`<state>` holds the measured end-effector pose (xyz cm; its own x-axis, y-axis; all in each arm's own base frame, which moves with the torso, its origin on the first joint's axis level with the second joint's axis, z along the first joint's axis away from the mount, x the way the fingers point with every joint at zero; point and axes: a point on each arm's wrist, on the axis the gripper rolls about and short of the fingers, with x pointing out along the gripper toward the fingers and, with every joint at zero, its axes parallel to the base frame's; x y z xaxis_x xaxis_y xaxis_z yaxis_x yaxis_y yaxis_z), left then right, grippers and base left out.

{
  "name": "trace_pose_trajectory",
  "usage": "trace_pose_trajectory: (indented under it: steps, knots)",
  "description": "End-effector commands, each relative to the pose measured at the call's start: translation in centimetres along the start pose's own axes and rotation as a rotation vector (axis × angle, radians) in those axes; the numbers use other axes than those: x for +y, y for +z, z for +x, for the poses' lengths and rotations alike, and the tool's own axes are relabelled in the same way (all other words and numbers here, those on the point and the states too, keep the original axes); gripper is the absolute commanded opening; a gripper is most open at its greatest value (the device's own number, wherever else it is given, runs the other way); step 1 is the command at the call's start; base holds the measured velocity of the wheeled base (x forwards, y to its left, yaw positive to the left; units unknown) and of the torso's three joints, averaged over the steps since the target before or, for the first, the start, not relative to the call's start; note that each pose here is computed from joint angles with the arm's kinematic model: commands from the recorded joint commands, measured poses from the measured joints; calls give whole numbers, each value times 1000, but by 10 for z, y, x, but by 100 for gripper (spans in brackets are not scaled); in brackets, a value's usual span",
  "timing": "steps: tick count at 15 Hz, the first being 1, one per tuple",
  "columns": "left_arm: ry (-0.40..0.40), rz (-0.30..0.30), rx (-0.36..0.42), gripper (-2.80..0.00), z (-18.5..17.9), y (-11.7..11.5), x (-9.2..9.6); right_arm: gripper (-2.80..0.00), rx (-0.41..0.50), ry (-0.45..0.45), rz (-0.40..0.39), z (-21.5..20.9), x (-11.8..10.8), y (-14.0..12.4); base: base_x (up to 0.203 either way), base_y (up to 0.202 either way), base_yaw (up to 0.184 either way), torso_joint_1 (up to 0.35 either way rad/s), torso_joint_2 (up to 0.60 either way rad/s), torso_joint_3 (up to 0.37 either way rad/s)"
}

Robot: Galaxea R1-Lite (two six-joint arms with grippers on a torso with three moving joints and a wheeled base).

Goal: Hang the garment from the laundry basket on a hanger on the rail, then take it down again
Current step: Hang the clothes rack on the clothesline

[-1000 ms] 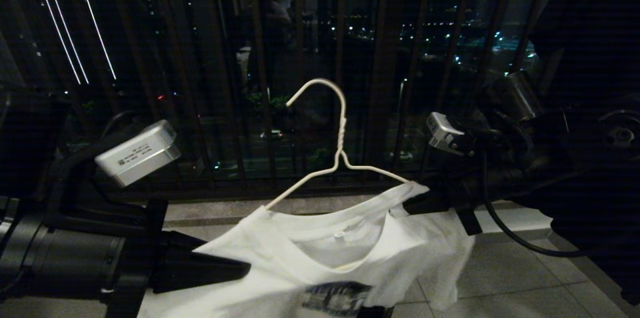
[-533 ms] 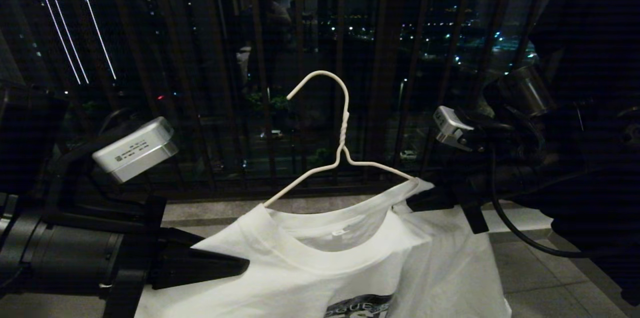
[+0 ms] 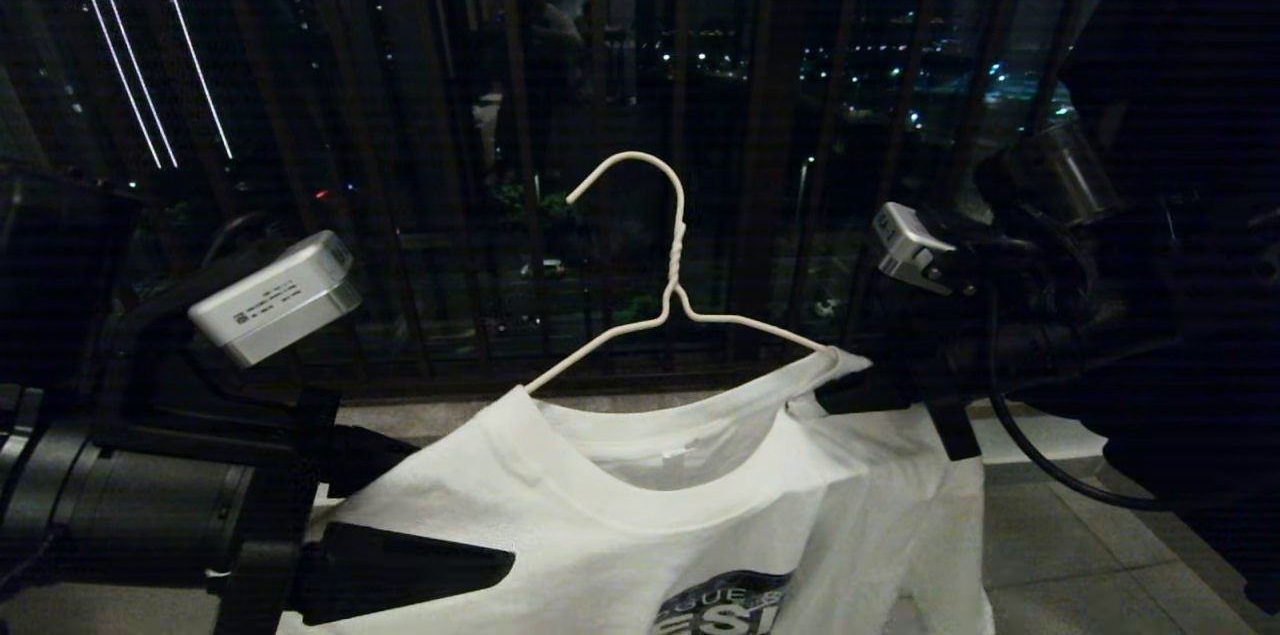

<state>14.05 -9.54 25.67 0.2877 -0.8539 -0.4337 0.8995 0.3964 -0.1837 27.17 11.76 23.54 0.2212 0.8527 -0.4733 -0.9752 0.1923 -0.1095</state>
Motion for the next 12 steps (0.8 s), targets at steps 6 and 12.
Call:
trace_pose_trajectory:
  steps: [6,12]
  knots:
    - [244,77,-137,0,-31,13,-14,-280,20,-104,3,-8,-11,1,0,0,0,0,0,0]
    - [387,63,-336,-280,-64,21,-35,-280,33,-209,34,-20,-11,15,0,0,0,0,0,0]
